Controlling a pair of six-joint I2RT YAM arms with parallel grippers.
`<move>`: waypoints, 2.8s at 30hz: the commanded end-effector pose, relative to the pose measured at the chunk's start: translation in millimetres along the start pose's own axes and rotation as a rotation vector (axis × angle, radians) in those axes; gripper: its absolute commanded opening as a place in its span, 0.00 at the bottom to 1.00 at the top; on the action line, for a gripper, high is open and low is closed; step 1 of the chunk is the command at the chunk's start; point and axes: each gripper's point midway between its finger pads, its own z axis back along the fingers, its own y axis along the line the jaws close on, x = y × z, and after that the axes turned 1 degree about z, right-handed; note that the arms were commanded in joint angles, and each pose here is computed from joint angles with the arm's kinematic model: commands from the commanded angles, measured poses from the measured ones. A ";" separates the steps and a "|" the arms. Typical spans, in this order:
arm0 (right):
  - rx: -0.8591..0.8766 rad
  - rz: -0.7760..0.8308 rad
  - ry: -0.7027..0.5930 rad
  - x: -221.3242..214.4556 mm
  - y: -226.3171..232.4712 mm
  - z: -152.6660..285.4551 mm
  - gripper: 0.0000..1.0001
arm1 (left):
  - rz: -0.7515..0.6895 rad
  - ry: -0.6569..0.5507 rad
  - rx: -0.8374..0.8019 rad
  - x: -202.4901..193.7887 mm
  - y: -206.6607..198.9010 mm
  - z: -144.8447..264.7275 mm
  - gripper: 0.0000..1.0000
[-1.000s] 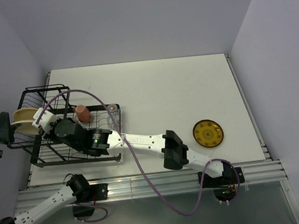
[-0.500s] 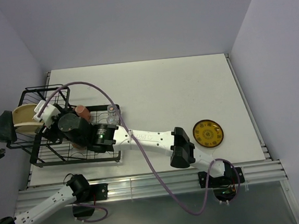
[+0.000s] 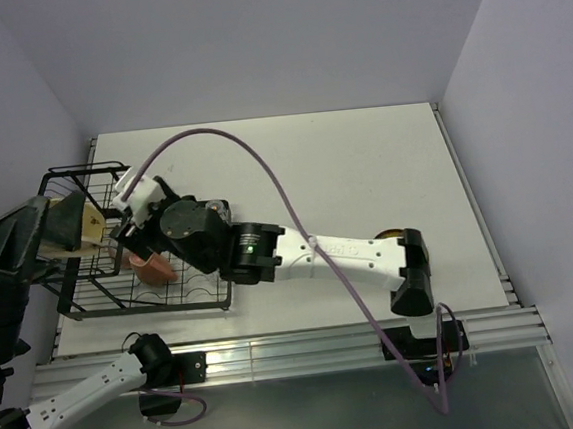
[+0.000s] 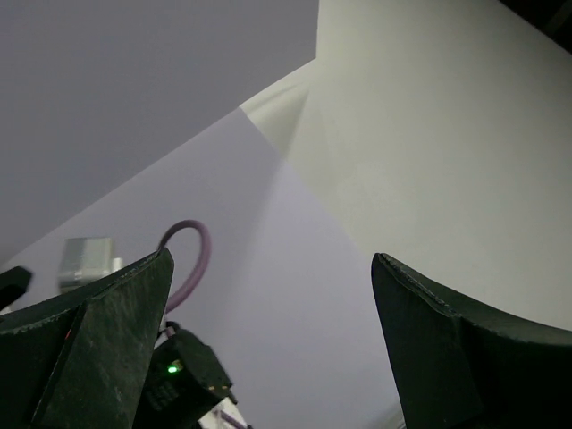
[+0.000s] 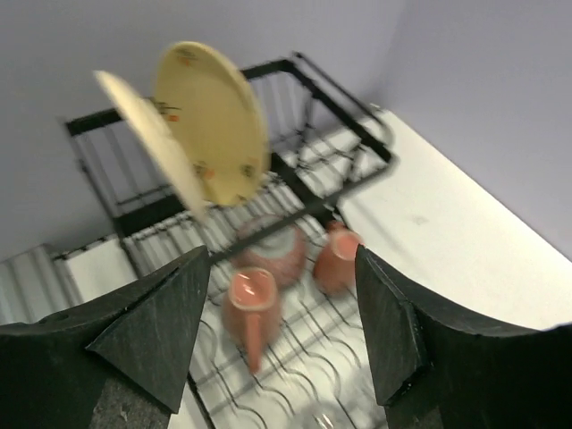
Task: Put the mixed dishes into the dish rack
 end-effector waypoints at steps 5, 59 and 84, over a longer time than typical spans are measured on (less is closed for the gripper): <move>-0.369 -0.275 0.075 5.6 -144.4 118.7 0.76 | -0.108 0.211 0.164 -69.2 47.3 -36.7 0.99; -0.820 -1.665 0.656 -409.9 -246.4 370.7 0.75 | -0.135 1.078 0.633 -347.2 291.4 -30.0 0.99; -0.713 -1.112 0.542 -253.2 -289.7 302.5 0.83 | -0.199 1.147 0.823 -332.5 351.1 53.6 0.99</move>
